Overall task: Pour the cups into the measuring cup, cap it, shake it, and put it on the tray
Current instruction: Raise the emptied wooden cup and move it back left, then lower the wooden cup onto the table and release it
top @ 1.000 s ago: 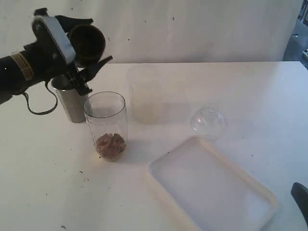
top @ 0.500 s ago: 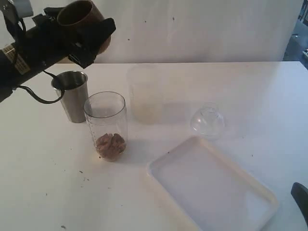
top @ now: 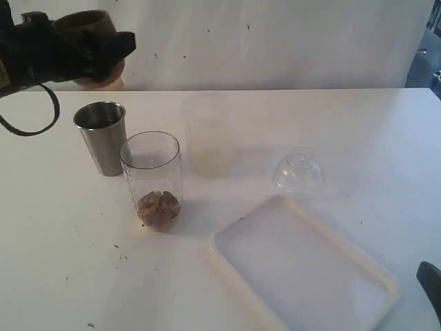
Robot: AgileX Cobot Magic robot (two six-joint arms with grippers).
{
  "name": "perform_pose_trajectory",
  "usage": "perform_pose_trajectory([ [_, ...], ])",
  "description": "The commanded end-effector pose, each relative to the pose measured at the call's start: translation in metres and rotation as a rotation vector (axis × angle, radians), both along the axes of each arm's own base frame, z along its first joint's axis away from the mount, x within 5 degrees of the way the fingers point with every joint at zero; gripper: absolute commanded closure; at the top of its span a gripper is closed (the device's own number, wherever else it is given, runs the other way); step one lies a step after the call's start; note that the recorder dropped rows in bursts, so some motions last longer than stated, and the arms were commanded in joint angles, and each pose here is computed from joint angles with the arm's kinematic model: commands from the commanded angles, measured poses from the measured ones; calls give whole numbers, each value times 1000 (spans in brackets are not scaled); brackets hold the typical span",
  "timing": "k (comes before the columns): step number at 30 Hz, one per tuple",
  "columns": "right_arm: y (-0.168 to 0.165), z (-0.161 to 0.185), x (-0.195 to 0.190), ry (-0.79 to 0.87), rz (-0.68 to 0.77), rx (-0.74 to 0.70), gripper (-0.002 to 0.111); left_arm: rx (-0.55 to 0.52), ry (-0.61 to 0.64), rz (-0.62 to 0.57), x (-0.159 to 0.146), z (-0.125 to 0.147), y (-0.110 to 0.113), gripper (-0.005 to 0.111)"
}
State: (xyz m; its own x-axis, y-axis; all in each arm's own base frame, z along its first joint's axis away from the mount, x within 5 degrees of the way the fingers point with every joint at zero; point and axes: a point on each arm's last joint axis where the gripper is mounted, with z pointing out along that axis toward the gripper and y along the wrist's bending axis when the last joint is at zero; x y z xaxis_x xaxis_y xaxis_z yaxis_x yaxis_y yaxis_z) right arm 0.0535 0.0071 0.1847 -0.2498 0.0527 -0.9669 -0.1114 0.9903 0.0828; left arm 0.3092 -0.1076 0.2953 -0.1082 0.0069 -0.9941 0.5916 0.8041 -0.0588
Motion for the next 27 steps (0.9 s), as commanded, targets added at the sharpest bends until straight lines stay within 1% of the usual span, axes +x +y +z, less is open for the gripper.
perform_pose_trajectory([
  [1,0,-1,0,-10,-5,0,39,18,-20,11,-21,-9,12,107],
  [2,0,-1,0,-10,-5,0,39,-18,-24,35,-25,-14,19,107],
  [5,0,-1,0,-10,-5,0,39,-109,11,210,-31,-36,47,107],
  [8,0,-1,0,-10,-5,0,39,-97,35,347,-41,-62,70,107],
  [10,0,-1,0,-10,-5,0,39,-98,26,403,-47,-72,81,107],
  [13,0,-1,0,-10,-5,0,39,-24,5,409,-49,-87,87,107],
  [18,0,-1,0,-10,-5,0,39,-68,70,430,-37,-123,88,107],
  [23,0,-1,0,-10,-5,0,39,-95,85,389,-30,-161,84,107],
  [25,0,-1,0,-10,-5,0,39,-49,135,368,-30,-180,82,107],
  [27,0,-1,0,-10,-5,0,39,17,157,349,-31,-194,81,107],
])
